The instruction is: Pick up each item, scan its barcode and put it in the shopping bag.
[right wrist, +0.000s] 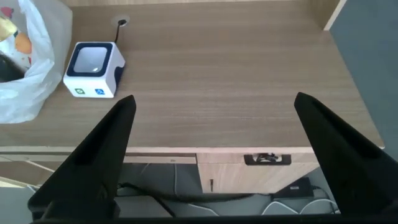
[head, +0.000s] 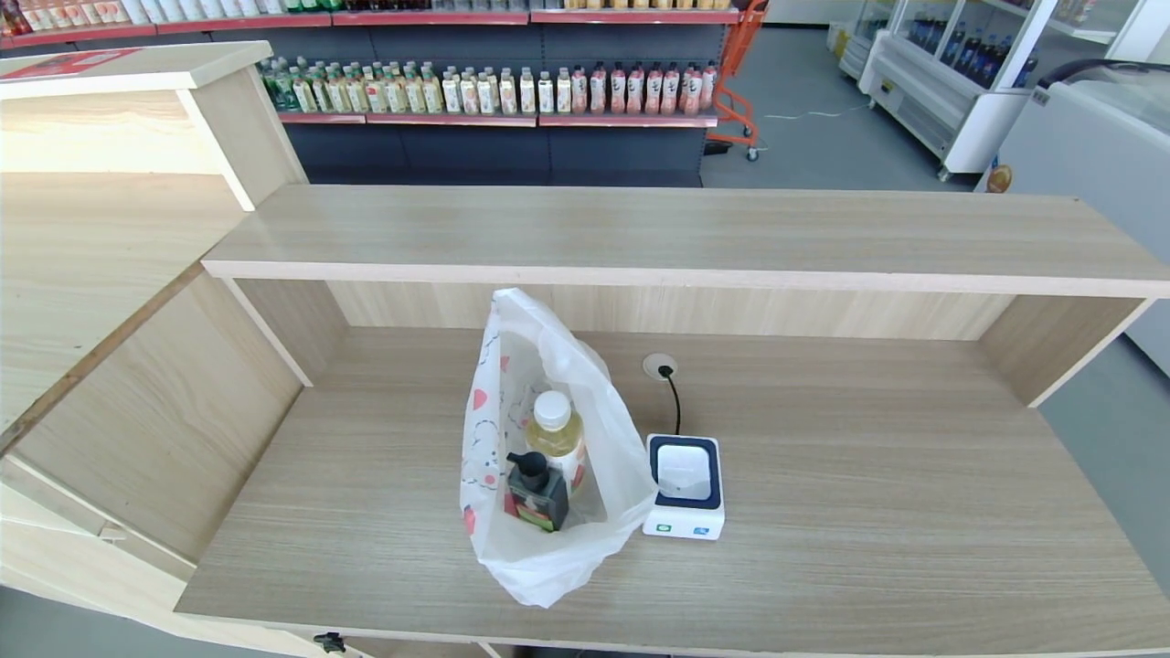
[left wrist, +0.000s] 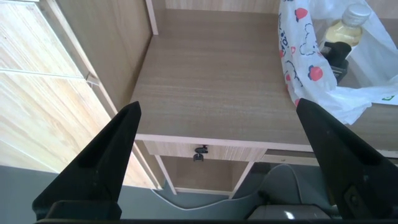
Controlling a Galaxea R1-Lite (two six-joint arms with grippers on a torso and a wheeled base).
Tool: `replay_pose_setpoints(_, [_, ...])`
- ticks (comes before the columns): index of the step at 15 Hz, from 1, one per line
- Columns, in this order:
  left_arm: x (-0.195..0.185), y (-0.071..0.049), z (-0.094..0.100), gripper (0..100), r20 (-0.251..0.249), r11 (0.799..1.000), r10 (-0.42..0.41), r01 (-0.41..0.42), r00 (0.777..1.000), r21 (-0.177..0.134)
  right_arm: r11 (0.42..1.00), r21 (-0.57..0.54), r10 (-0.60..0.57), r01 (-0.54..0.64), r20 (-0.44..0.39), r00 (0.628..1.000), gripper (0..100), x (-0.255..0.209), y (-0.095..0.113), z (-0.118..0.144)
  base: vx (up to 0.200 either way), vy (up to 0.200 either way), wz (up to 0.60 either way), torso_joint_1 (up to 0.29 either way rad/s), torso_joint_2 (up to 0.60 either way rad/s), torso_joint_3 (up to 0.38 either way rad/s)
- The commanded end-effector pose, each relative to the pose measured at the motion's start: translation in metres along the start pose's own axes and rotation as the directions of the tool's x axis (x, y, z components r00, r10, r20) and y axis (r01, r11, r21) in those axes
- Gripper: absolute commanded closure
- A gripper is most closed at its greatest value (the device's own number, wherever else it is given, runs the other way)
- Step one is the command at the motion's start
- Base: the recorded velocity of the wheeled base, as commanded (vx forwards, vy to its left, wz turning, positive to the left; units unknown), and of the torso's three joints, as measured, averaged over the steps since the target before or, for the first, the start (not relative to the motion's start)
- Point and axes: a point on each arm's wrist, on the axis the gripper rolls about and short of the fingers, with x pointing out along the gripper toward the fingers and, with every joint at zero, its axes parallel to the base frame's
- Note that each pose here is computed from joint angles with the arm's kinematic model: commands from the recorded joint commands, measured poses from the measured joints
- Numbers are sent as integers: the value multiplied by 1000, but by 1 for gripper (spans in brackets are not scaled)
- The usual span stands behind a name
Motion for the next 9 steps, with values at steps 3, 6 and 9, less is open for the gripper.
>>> replay_pose_setpoints(3, [0, 0, 0, 0, 0, 1000, 1, -1, 1000, 0, 1000, 17, 1, -1, -3, 1000, 100, 0, 0, 0, 0, 0, 0, 0, 0, 0])
replay_pose_setpoints(6, [0, 0, 0, 0, 0, 1000, 1, -1, 1000, -5, 1000, 15, -1, 1, -5, 1000, 100, 0, 0, 0, 0, 0, 0, 0, 0, 0])
replay_pose_setpoints(9, [0, 0, 0, 0, 0, 1000, -1, 1, 1000, 0, 1000, 15, -1, 1, -5, 1000, 100, 0, 0, 0, 0, 0, 0, 0, 0, 0])
